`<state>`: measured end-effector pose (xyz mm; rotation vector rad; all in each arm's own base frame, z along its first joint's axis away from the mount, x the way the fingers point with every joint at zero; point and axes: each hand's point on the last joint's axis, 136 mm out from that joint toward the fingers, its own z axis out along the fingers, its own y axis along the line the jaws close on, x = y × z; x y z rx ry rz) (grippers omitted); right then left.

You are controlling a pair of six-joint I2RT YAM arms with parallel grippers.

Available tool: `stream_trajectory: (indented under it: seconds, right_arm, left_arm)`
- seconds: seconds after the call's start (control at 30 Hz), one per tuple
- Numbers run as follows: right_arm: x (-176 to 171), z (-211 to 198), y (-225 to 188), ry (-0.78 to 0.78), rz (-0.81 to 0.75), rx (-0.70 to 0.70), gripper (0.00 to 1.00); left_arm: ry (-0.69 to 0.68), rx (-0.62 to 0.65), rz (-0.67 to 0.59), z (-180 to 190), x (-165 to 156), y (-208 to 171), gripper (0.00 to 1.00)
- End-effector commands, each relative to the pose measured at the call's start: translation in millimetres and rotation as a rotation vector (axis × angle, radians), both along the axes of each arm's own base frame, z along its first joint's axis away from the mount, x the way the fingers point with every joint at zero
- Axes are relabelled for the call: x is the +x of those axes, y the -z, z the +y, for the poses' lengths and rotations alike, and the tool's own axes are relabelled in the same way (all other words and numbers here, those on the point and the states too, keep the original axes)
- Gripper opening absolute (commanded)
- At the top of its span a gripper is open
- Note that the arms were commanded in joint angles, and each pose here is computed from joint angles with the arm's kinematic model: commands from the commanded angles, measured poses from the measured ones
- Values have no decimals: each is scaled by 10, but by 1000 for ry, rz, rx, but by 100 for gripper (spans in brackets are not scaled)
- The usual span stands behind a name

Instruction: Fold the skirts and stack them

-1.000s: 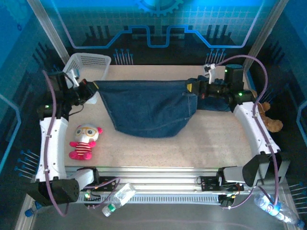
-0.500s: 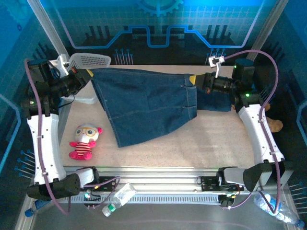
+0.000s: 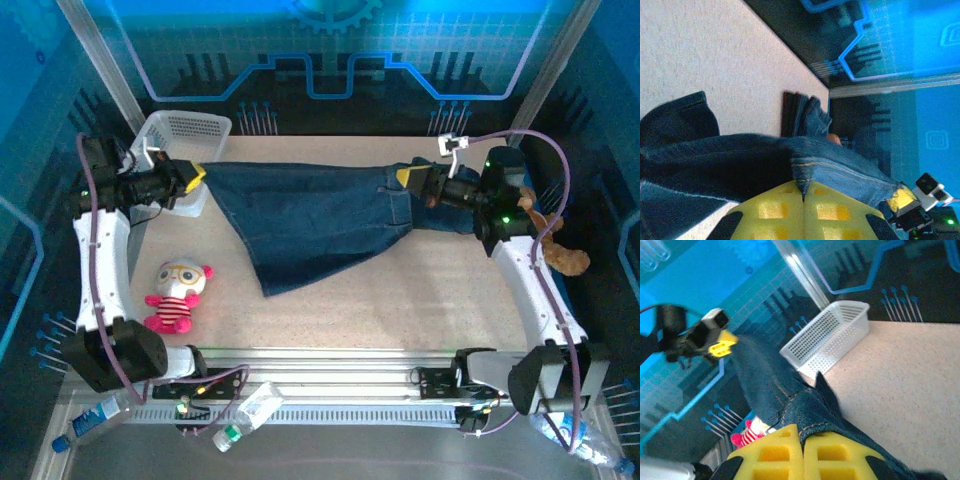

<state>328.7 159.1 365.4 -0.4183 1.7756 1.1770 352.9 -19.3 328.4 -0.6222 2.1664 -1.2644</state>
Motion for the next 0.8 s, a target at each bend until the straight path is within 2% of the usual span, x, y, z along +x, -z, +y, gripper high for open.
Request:
stream_trajectory:
  seconds: [0.0, 0.17, 0.33, 0.47, 0.6, 0.7, 0.77]
  right_arm:
    - [-158, -45, -526, 30, -277, -16, 0]
    - [-176, -135, -755, 62, -358, 11, 0]
    - [-124, -129, -988, 96, -453, -28, 0]
    - [221, -159, -1012, 144, -497, -82, 0]
    - [820, -164, -993, 193, -530, -103, 0]
    - [1253, -102, -1180, 165, -566, -82, 0]
    - [1500, -46, -1289, 142, -579, -76, 0]
  left_arm:
    - [45, -32, 85, -49, -234, 152, 0]
    - [-21, 49, 34, 129, -333, -130, 0]
    - [-60, 105, -166, 206, -176, -810, 0]
    - [-106, 99, -287, 397, 283, -1140, 0]
    - [-92, 87, -400, 511, 879, -1434, 0]
    - [-83, 147, -480, 532, 1304, -1720, 0]
    - [-79, 146, -574, 546, 1438, -2019, 0]
